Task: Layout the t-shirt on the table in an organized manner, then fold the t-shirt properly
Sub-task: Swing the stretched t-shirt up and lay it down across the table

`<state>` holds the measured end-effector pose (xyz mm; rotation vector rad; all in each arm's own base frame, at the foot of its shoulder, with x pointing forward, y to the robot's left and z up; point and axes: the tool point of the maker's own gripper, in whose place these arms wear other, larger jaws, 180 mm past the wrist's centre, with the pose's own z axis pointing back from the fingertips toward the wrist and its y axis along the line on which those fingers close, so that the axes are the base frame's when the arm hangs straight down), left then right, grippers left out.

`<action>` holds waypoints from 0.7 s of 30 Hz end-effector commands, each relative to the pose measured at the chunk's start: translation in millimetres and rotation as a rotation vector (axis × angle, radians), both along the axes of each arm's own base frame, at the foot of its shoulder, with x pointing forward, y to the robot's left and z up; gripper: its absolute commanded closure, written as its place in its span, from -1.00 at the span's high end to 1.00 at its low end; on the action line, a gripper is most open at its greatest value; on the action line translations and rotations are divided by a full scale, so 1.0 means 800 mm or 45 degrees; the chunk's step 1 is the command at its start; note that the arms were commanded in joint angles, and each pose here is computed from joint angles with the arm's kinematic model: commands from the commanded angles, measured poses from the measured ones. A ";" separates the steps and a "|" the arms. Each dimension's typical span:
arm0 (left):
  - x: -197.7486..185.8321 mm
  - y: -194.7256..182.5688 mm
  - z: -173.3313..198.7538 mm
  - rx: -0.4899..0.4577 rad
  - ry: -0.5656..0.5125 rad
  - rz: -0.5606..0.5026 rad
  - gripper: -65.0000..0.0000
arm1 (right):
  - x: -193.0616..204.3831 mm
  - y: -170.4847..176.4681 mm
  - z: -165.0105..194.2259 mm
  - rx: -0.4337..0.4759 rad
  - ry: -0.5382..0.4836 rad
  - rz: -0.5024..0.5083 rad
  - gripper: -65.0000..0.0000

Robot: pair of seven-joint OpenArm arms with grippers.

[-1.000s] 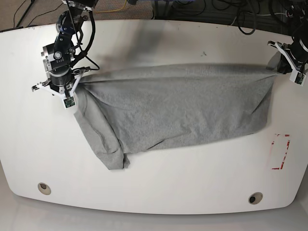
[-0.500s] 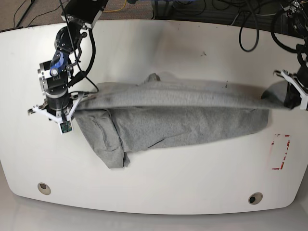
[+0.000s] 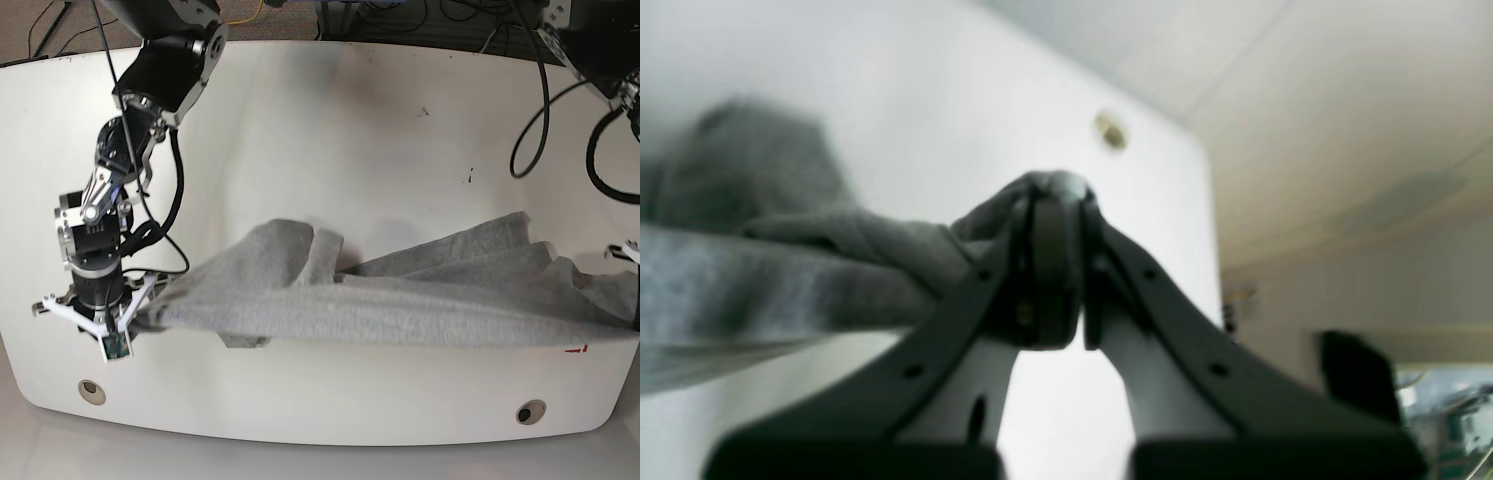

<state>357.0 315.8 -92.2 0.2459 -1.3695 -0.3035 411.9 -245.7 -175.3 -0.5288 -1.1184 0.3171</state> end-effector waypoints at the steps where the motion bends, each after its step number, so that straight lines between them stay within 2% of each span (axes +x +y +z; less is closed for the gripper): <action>1: 0.010 -0.002 0.061 0.047 -0.158 0.000 -1.00 | 0.019 -0.001 0.060 -0.035 -0.156 0.009 -1.00; 9: 0.022 -0.004 0.165 0.098 -0.408 0.054 -1.00 | 0.056 0.018 0.164 -0.073 -0.365 0.068 -1.00; 17: 0.011 0.002 0.258 0.062 -0.585 0.145 -1.00 | 0.078 0.019 0.252 -0.145 -0.499 0.091 -1.00; 21: 0.014 -0.002 0.296 0.060 -0.636 0.139 -1.00 | 0.089 0.024 0.303 -0.173 -0.565 0.107 -1.00</action>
